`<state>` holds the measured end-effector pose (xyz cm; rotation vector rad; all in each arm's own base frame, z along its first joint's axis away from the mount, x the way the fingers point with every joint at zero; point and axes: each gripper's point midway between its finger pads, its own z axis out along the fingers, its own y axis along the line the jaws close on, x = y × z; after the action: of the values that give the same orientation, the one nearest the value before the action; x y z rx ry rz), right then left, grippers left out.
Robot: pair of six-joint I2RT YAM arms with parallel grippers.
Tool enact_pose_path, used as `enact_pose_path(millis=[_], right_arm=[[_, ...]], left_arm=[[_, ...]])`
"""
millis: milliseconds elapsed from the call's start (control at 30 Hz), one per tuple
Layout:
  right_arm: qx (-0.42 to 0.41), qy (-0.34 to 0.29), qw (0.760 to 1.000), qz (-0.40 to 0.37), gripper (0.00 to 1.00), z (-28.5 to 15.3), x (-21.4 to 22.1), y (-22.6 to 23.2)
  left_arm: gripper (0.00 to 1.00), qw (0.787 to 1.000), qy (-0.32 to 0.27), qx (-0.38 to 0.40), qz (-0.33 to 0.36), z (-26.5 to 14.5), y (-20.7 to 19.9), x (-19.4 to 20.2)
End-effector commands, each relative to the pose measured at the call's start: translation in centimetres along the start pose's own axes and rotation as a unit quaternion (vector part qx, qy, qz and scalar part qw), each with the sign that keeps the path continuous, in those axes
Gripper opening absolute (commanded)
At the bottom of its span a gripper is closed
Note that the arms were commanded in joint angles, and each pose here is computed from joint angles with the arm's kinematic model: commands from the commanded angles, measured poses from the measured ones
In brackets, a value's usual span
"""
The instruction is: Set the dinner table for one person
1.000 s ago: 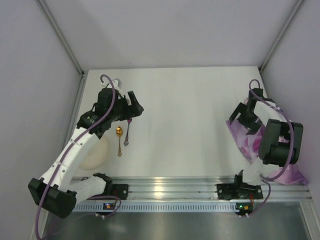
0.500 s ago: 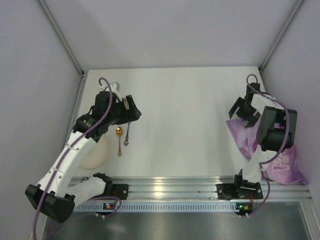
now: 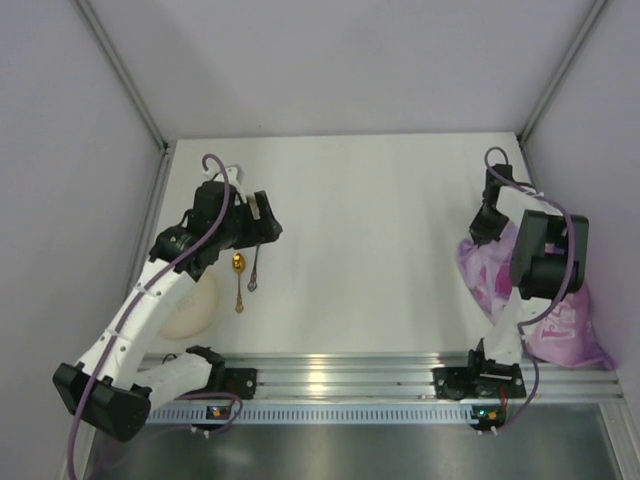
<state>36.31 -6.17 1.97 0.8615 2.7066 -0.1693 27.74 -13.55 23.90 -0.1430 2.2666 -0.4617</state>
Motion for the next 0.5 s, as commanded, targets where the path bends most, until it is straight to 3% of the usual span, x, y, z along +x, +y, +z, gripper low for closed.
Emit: enact_pose_path(millis=[0,167,333,467], right_arm=[[-0.014,0.034,0.999,-0.033,0.00,1.8,3.1,2.1],[-0.096,0.023,0.988,-0.116,0.00,-3.1,6.3,8.8],[-0.198,0.020,0.951,-0.237,0.00,-10.8,14.4,18.7],[-0.243,0.033,0.921,-0.303,0.00,-14.8,21.1,22.8]], left_arm=[[0.86,1.000,0.002,-0.006,0.012,0.3,0.3,0.2],[0.87,1.000,0.001,-0.010,0.008,0.9,0.4,0.3],[0.86,0.999,-0.013,-0.032,-0.002,1.1,1.2,-0.2],[0.87,0.998,-0.021,-0.060,-0.009,1.0,2.1,-0.4]])
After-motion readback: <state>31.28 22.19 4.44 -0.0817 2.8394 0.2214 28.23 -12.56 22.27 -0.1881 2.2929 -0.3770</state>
